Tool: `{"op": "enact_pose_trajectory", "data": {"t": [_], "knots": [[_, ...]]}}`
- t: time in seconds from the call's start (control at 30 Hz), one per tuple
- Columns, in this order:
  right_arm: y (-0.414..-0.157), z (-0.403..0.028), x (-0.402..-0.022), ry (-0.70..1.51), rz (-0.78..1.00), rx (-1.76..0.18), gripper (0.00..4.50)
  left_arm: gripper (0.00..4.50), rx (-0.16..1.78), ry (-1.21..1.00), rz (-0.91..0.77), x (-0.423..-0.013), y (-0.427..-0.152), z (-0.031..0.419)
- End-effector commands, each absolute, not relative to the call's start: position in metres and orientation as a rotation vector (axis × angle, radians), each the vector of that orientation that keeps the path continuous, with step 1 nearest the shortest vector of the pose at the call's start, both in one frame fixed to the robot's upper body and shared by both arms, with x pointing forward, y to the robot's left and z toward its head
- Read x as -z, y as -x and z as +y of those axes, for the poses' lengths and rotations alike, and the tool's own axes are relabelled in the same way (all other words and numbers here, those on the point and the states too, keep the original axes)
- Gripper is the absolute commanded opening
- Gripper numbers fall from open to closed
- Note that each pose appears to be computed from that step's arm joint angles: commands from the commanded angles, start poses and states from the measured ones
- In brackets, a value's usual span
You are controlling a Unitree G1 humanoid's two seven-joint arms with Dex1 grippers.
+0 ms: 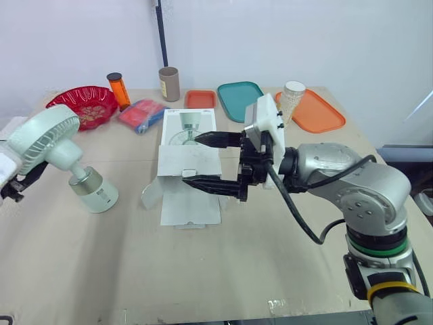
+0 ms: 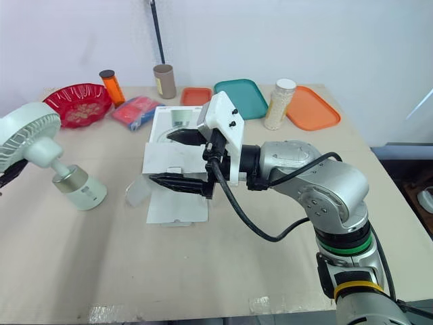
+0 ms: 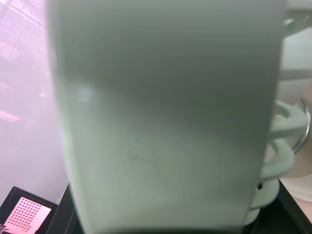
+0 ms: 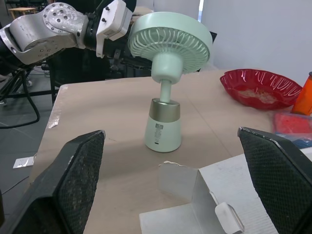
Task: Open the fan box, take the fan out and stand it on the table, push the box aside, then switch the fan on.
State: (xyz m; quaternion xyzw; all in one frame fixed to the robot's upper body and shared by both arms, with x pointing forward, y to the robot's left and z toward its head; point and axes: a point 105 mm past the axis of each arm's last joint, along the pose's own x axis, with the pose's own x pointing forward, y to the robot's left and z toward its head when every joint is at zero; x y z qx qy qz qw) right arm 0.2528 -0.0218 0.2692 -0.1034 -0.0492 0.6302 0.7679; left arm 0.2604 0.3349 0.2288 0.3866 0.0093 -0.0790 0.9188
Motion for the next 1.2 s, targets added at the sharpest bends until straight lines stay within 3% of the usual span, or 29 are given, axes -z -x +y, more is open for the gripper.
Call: {"op": "enact_pose_trajectory", "data": {"t": [0.03, 0.5, 1.2], "knots": [[-0.247, -0.021, -0.278, 0.255, -0.153, -1.373, 4.5, 1.92, 0.143, -0.726, 0.014, -0.221, -0.26, 0.328], [-0.247, -0.022, -0.274, 0.294, -0.126, -1.379, 4.5, 1.92, 0.163, -0.35, 0.0, -0.199, -0.271, 0.307], [-0.246, -0.021, -0.269, 0.29, -0.092, -1.381, 4.5, 1.92, 0.218, -0.074, 0.078, -0.174, -0.276, 0.284]]}}
